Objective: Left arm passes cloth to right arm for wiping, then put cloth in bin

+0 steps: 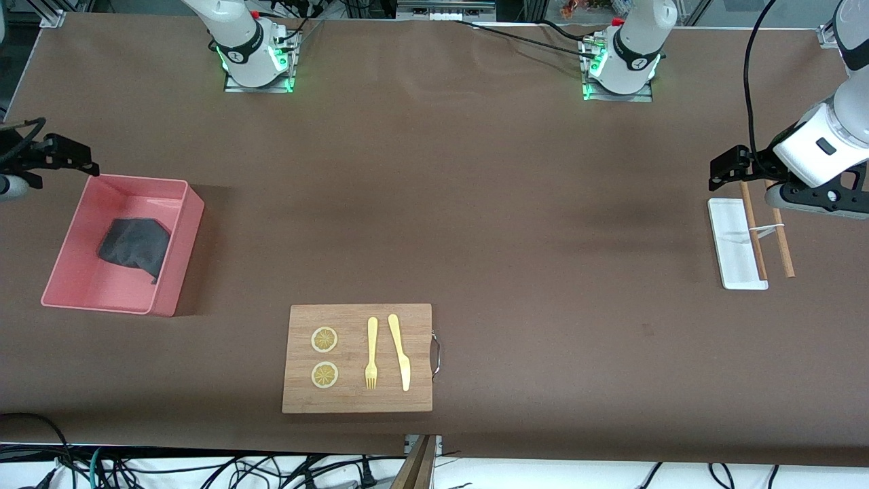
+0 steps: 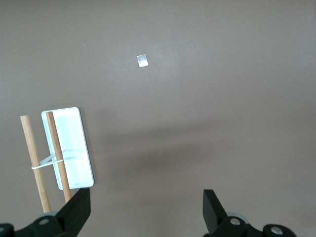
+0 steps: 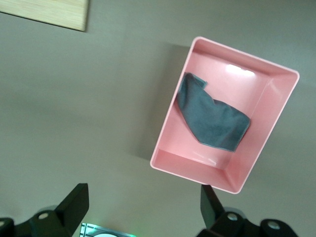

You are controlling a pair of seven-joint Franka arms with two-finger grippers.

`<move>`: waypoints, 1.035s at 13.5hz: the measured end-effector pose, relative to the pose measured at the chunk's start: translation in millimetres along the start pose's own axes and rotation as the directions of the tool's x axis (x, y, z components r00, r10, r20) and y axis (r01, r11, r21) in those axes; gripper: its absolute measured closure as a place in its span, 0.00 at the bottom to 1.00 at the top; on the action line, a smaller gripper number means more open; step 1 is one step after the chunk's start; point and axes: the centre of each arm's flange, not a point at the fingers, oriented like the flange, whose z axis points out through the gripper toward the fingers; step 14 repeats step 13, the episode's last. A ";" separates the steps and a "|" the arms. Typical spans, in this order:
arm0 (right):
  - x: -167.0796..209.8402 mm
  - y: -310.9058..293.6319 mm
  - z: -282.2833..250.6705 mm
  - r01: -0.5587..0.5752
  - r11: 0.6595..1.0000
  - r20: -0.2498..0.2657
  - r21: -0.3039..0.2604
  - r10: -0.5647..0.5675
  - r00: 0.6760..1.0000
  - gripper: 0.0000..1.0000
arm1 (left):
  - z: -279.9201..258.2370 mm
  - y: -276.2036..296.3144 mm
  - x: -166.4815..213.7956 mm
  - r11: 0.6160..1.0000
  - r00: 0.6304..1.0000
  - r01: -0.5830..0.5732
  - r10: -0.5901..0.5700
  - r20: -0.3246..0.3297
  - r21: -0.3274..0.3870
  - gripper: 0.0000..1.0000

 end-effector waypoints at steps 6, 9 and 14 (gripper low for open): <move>-6.5 0.0 -31.8 -0.015 0.999 -0.078 -0.036 0.013 0.997 0.00 | -2.7 -0.6 2.1 1.000 1.000 0.001 -0.001 -0.021 0.002 0.00; -4.6 -9.3 -33.3 -0.122 0.992 -0.082 -0.026 0.120 0.989 0.00 | -6.7 -2.8 2.6 1.000 0.999 0.021 -0.021 -0.032 0.002 0.00; -6.2 -17.8 -32.7 -0.225 0.974 -0.059 -0.015 0.224 0.973 0.00 | -11.5 -10.0 2.3 0.999 0.998 0.054 -0.054 -0.042 0.001 0.00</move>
